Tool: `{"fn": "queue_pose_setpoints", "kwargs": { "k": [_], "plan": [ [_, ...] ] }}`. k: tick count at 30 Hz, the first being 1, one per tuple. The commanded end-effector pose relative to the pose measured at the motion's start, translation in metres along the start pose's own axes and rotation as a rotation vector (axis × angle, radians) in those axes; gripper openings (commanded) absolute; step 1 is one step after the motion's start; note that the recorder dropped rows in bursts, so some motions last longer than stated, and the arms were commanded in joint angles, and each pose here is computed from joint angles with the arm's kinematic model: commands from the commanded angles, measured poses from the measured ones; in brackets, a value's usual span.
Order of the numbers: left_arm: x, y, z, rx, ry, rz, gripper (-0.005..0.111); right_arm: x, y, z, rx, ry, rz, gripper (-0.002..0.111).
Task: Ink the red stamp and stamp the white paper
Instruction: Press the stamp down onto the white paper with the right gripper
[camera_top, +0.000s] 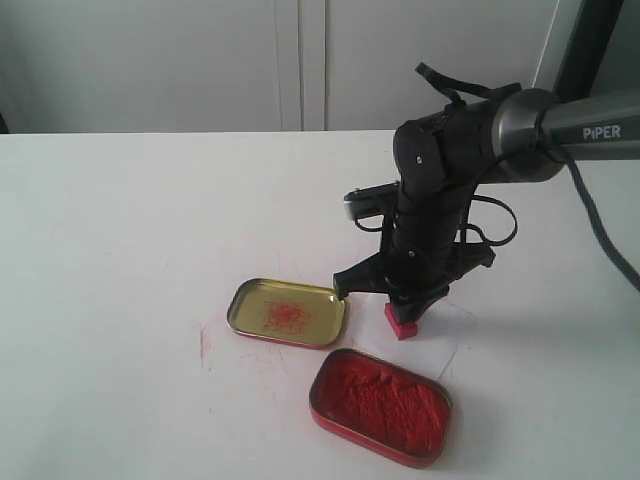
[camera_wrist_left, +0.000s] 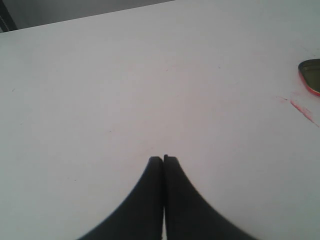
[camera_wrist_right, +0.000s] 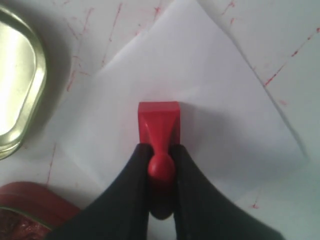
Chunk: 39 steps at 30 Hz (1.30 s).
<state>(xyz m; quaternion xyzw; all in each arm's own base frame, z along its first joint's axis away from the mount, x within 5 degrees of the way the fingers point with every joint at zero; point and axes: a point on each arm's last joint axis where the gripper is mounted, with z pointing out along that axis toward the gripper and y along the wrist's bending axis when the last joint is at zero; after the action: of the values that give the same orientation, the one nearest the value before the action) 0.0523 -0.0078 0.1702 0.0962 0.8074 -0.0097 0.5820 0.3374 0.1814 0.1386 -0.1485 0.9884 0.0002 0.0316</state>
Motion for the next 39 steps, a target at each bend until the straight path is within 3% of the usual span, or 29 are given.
{"fn": "queue_pose_setpoints", "kwargs": {
  "k": [1, 39],
  "plan": [
    [0.001, 0.0, 0.0, -0.002, -0.004, -0.001, 0.0, 0.013, -0.005, 0.05, 0.026, 0.127, -0.008, 0.0],
    [0.001, 0.0, 0.0, -0.002, -0.004, -0.001, 0.0, 0.013, -0.003, 0.061, 0.005, 0.124, 0.039, 0.0]
  ]
}}
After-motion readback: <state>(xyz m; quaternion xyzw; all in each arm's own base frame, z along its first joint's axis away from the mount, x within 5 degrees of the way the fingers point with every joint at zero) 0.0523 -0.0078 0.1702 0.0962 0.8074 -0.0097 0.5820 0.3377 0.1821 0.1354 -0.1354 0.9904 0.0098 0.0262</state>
